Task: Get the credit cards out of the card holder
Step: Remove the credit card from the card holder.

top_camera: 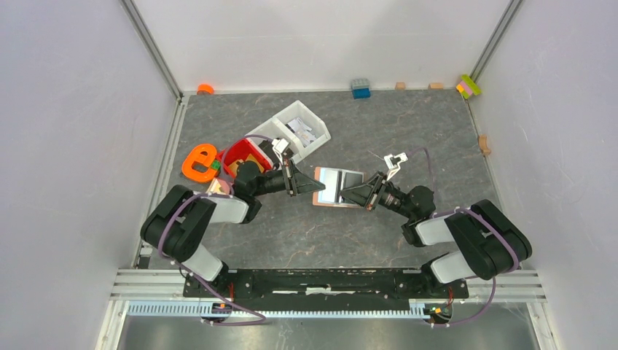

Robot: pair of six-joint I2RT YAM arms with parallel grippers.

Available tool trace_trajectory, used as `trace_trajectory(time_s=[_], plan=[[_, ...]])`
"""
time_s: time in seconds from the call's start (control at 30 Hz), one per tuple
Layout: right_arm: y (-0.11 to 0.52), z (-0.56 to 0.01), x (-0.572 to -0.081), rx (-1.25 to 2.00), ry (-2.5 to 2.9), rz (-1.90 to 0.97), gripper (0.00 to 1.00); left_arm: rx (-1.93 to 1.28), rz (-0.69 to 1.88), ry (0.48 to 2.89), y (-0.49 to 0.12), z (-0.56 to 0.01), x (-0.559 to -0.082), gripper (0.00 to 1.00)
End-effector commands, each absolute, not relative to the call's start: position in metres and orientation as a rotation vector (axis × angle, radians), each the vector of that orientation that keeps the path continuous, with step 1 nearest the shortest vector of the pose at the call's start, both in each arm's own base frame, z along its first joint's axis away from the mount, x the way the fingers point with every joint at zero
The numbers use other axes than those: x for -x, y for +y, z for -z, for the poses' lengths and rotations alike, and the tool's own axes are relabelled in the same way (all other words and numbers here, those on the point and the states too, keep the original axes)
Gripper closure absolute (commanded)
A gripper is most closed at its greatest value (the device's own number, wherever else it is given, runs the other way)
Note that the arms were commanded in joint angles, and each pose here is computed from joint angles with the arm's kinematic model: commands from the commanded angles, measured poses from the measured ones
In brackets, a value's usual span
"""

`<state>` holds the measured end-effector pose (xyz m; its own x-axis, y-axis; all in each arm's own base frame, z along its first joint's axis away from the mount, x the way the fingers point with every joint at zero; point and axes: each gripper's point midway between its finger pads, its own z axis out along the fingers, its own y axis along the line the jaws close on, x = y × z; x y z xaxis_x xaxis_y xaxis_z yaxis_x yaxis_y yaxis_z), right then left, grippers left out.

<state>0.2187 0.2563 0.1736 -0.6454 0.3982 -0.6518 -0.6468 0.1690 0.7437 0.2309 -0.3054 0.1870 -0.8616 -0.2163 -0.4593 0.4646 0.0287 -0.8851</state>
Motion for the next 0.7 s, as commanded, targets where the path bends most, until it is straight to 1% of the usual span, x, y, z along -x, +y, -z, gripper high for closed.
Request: trace_trajectory(time_s=[0.0,0.1,0.13,0.17,0.5,0.67], plan=[[0.257,-0.208,-0.204,0.366,1.434,-1.637,0.92,-0.333,1.804,1.803,-0.310,-0.196,-0.229,0.98],[0.257,-0.211,-0.202,0.372,1.421,-1.645,0.94,-0.353,1.741,1.832,-0.311,-0.192,-0.230,0.98],[0.257,-0.211,-0.203,0.370,1.421,-1.646,0.98,-0.358,1.722,1.844,-0.312,-0.191,-0.229,0.98],[0.257,-0.210,-0.203,0.368,1.427,-1.645,1.00,-0.364,1.707,1.847,-0.312,-0.191,-0.228,0.98],[0.242,-0.189,-0.223,0.266,1.516,-1.514,1.00,-0.338,1.603,1.824,-0.301,-0.197,-0.232,0.98],[0.242,-0.195,-0.219,0.285,1.491,-1.539,1.00,-0.349,1.606,1.819,-0.301,-0.197,-0.231,0.98]])
